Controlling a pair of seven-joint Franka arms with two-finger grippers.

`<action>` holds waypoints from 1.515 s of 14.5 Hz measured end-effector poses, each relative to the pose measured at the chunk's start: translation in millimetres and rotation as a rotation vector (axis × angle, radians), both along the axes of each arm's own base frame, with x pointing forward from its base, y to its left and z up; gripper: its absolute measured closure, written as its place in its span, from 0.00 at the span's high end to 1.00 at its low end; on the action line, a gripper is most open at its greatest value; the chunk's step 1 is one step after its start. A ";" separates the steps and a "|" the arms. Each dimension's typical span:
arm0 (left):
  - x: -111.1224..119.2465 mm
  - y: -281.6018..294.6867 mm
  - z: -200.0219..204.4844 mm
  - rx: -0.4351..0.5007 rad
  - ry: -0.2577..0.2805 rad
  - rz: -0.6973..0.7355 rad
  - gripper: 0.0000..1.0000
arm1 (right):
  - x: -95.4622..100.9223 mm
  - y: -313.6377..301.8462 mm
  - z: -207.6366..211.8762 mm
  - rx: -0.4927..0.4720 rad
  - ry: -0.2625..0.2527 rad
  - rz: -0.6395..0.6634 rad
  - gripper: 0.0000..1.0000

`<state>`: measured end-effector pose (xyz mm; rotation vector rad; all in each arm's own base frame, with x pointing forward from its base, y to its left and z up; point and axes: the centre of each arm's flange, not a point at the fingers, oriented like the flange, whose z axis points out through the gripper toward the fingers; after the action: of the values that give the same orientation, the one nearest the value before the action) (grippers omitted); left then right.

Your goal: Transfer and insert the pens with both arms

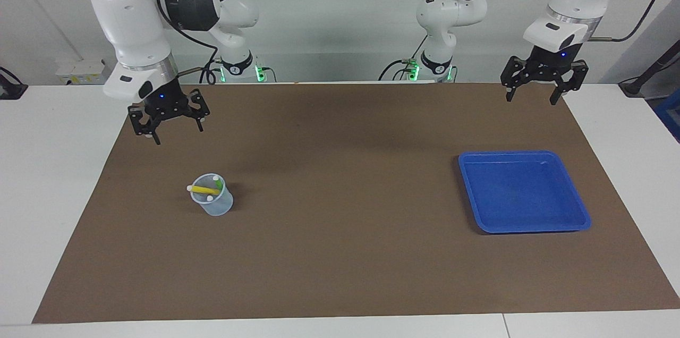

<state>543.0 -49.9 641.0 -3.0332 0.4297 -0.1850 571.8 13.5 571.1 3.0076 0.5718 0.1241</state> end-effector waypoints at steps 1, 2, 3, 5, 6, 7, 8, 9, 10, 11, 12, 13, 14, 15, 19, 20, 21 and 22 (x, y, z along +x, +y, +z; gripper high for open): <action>0.0 0.0 0.0 0.000 0.000 0.000 1.00 | -2.5 -6.3 5.7 0.004 0.018 -0.070 1.00; 0.0 0.0 0.0 0.000 0.000 0.000 1.00 | -5.2 -9.6 12.2 0.008 0.033 -0.143 1.00; 0.0 0.0 0.0 0.000 0.000 0.000 1.00 | -7.7 -10.5 19.3 0.010 0.043 -0.200 1.00; 0.0 0.0 0.0 0.000 0.000 0.000 1.00 | -11.2 -10.2 31.5 0.011 0.048 -0.251 1.00; 0.0 0.0 0.0 0.000 0.000 0.000 1.00 | -13.3 -10.3 34.2 0.010 0.053 -0.258 1.00; 0.0 0.0 0.0 0.000 0.000 0.000 1.00 | -15.7 -11.1 34.7 0.008 0.064 -0.267 1.00; 0.0 0.0 0.0 0.000 0.000 0.000 1.00 | -17.6 -14.1 34.6 0.006 0.075 -0.278 1.00; 0.0 0.0 0.0 0.000 0.000 0.000 1.00 | -19.0 -20.8 34.1 0.005 0.084 -0.292 1.00; 0.0 0.0 0.0 0.000 0.000 0.000 1.00 | -19.3 -28.4 33.9 0.006 0.086 -0.306 1.00; 0.0 0.0 0.0 0.000 0.000 0.000 1.00 | -19.5 -33.7 33.9 0.006 0.086 -0.315 1.00; 0.0 0.0 0.0 0.000 0.000 0.000 1.00 | -19.6 -35.9 33.9 0.006 0.086 -0.319 1.00; 0.0 0.0 0.0 0.000 0.000 0.000 1.00 | -19.6 -36.1 33.9 0.006 0.086 -0.320 1.00; -0.1 0.0 -0.1 0.000 0.001 0.000 1.00 | -19.6 -35.9 33.9 0.006 0.086 -0.319 1.00; -0.1 0.0 -0.1 0.000 0.001 0.000 1.00 | -19.6 -35.0 33.9 0.006 0.086 -0.318 1.00; -0.1 0.0 -0.1 0.000 0.001 0.000 1.00 | -19.2 -24.7 33.9 0.006 0.086 -0.299 1.00; -0.1 0.0 -0.1 0.000 0.001 0.000 1.00 | -19.2 -24.2 33.9 0.005 0.086 -0.298 1.00; -0.1 0.0 -0.1 0.000 0.001 0.000 1.00 | -19.2 -24.4 33.9 0.005 0.086 -0.299 1.00; -0.1 0.0 -0.1 0.000 0.001 0.000 1.00 | -19.2 -24.4 33.9 0.005 0.086 -0.299 1.00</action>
<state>542.9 -50.0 640.9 -3.0333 0.4297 -0.1841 552.6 -10.9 605.0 3.0717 0.1226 -0.0227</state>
